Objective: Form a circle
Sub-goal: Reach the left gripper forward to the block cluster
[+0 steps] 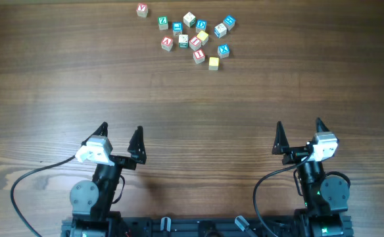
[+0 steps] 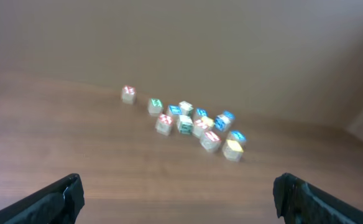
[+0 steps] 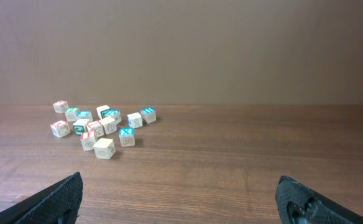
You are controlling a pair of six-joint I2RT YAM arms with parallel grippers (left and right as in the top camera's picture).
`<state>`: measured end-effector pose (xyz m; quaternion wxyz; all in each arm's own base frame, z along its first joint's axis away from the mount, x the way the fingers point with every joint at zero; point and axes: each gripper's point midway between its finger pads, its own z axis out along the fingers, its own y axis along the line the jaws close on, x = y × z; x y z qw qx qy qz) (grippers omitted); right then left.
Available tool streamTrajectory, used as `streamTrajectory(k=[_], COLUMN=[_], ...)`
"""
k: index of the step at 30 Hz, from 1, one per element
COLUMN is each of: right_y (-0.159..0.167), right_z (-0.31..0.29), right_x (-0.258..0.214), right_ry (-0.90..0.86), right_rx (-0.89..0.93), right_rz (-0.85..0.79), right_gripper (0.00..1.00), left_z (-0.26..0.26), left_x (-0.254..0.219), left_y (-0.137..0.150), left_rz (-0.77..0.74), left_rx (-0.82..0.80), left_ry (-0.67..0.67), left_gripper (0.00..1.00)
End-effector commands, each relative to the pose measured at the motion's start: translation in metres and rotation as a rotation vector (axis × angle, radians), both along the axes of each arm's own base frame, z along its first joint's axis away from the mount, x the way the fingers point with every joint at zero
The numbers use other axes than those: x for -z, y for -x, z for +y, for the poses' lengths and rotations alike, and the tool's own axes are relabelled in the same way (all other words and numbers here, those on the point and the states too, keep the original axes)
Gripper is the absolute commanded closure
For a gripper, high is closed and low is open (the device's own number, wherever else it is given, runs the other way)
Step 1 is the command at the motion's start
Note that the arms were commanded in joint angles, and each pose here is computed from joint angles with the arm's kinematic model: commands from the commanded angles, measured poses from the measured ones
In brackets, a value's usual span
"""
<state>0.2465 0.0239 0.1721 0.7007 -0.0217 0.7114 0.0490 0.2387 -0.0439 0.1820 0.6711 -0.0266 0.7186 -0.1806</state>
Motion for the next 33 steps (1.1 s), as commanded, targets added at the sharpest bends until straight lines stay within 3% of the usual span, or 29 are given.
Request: streamTrajectory(k=[1,7,11,15,20,26,29,33], right_y=[0.001,0.001,0.001,0.001,0.001,0.001,0.001,0.001], right_z=[0.002,0.002,0.002,0.002,0.002,0.002,0.002,0.001], right_x=[-0.003,-0.003,-0.003,-0.003,-0.003,-0.003,-0.003,-0.003], right_ry=[0.005,0.005,0.005,0.005,0.005,0.005,0.005,0.005], right_rx=[-0.011,-0.011,-0.011,-0.011,-0.011,-0.011,-0.011,-0.011], right_rz=[-0.014,-0.014,-0.014,-0.014,-0.014,-0.014,-0.014,-0.014], right_gripper=[0.00,0.00,0.00,0.00,0.00,0.00,0.00,0.00], left_z=[-0.010,-0.010,-0.011,-0.010,-0.012,-0.015,-0.014,-0.016], left_x=[-0.070,-0.169,-0.211,-0.238,-0.203,-0.136,-0.121,-0.139], left_y=[0.020,0.025,-0.002,-0.054,-0.116,-0.160,-0.177,-0.231], left_rz=[-0.033,0.098,0.260,0.470,0.765,0.972,0.987,0.789], left_rx=[0.070,0.067,0.071,0.043,0.029,0.029,0.020,0.008], left_ry=[0.076,0.048,-0.014,-0.035,-0.054,-0.063,-0.072,-0.062], left_gripper=[0.00,0.00,0.00,0.00,0.00,0.00,0.00,0.00])
